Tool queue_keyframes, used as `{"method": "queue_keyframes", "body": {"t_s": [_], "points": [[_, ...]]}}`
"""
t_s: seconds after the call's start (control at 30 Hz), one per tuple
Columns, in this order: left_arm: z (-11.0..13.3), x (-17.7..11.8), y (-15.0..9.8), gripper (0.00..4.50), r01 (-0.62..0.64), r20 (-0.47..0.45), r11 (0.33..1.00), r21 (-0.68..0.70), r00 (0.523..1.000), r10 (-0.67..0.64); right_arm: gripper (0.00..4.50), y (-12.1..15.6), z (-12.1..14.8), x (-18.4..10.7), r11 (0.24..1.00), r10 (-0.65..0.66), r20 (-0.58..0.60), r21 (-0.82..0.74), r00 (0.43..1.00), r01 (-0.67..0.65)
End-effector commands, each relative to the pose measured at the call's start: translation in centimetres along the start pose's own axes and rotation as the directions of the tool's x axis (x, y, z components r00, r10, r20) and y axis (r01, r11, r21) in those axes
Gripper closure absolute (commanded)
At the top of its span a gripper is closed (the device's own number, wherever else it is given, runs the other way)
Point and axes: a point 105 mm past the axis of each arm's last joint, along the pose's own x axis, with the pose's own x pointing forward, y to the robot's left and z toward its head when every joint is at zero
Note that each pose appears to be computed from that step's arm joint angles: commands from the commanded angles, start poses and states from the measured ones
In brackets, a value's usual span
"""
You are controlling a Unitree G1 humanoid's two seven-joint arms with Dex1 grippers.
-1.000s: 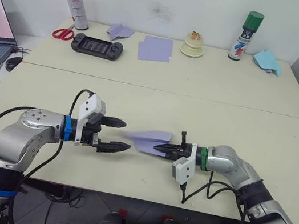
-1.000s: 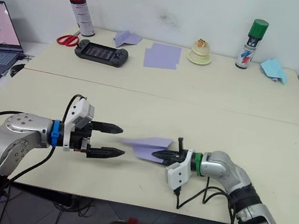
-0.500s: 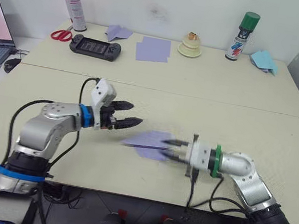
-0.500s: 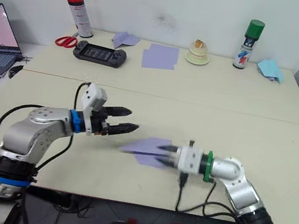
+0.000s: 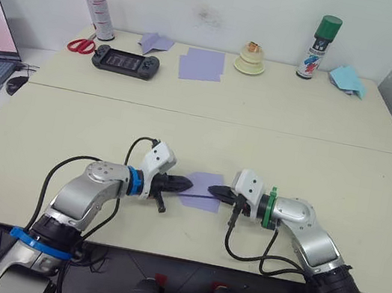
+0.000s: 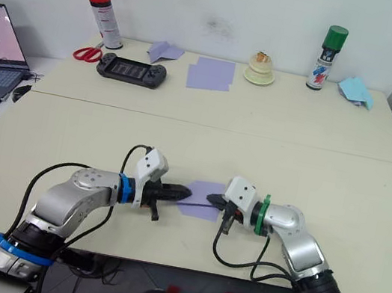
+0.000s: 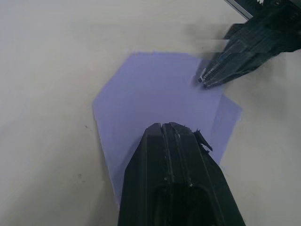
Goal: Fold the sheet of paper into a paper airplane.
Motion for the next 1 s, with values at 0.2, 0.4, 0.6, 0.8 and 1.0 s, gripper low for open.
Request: {"method": "queue_keyframes", "body": {"t_s": [0.2,0.4,0.6,0.8,1.0], "points": [[-1.8,-0.1,-0.8,4.48,0.013,-0.048,0.999,0.044,0.999,-0.011,4.5,0.8,-1.3,0.1,0.998,0.034,-0.071,-0.042,0.997,-0.037],[-2.6,-0.3,-0.4,4.48,0.005,-0.067,0.999,0.048,0.998,-0.002,4.5,0.0,-1.1,-0.5,0.999,0.006,-0.06,-0.036,0.998,-0.008],[-3.1,-0.4,-0.8,4.5,0.026,-0.075,0.998,0.058,0.997,-0.021,3.93,-3.0,1.4,-2.6,0.983,-0.08,-0.009,0.166,0.997,0.08],[-3.2,-0.2,-0.8,4.5,0.035,-0.078,0.996,0.077,0.997,-0.029,1.91,-4.8,1.2,-2.2,0.85,-0.062,-0.095,0.517,0.994,0.102],[-3.4,-0.2,-1.0,4.5,0.038,-0.079,0.996,0.078,0.996,-0.032,1.6,-4.7,0.5,-0.4,0.73,0.03,-0.189,0.675,0.982,0.107]]}}
